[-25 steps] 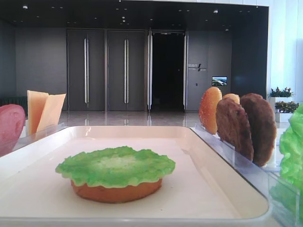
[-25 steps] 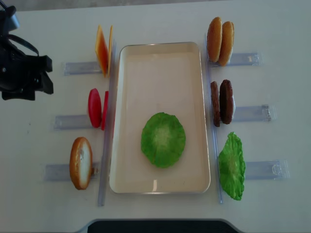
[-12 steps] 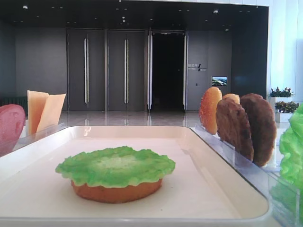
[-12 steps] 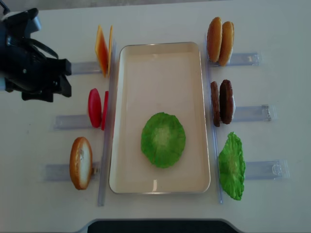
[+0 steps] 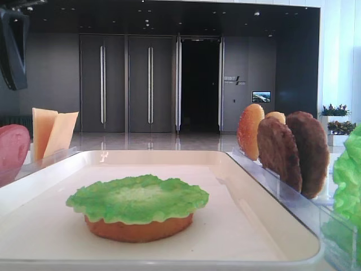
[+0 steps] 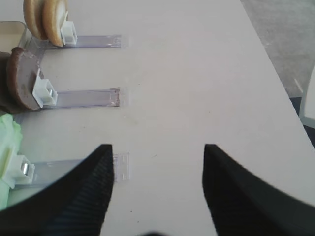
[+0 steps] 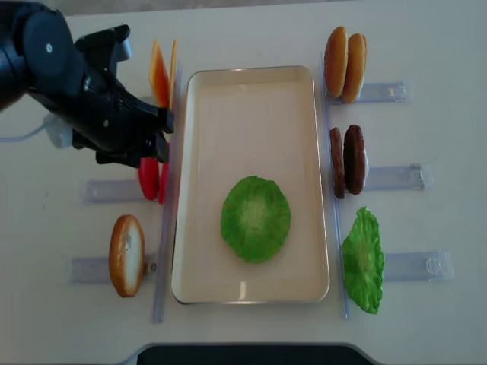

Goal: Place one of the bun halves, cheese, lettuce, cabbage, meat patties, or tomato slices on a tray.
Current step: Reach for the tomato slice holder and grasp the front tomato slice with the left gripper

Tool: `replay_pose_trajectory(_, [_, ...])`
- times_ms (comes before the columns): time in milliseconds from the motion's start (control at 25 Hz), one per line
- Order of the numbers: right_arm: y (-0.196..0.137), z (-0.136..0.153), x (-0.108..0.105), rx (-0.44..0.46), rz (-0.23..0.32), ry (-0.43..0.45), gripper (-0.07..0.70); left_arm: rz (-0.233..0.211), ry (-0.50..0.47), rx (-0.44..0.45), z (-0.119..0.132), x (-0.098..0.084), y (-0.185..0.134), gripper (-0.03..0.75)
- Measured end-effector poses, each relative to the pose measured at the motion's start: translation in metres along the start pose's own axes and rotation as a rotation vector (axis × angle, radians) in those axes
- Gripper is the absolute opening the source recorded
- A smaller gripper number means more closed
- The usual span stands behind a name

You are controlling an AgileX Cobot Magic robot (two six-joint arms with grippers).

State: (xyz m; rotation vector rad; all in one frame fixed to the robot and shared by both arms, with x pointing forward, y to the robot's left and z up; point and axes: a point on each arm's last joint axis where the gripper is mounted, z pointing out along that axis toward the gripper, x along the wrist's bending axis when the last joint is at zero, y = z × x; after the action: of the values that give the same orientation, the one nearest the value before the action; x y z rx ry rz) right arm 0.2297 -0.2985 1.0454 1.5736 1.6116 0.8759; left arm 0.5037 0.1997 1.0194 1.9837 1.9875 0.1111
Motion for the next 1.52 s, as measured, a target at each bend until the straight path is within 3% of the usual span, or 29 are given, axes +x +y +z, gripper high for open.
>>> replay_pose_trajectory(360, [0.0, 0.0, 0.0, 0.0, 0.0, 0.0, 0.414, -0.011, -0.005, -0.008, 0.008, -0.008, 0.014, 0.41])
replay_pose_trajectory(1160, [0.0, 0.0, 0.0, 0.0, 0.0, 0.0, 0.414, -0.016, 0.034, 0.081, 0.049, -0.007, 0.02, 0.409])
replay_pose_trajectory(1520, [0.0, 0.0, 0.0, 0.0, 0.0, 0.0, 0.414, 0.001, 0.053, 0.098, 0.058, -0.005, 0.02, 0.409])
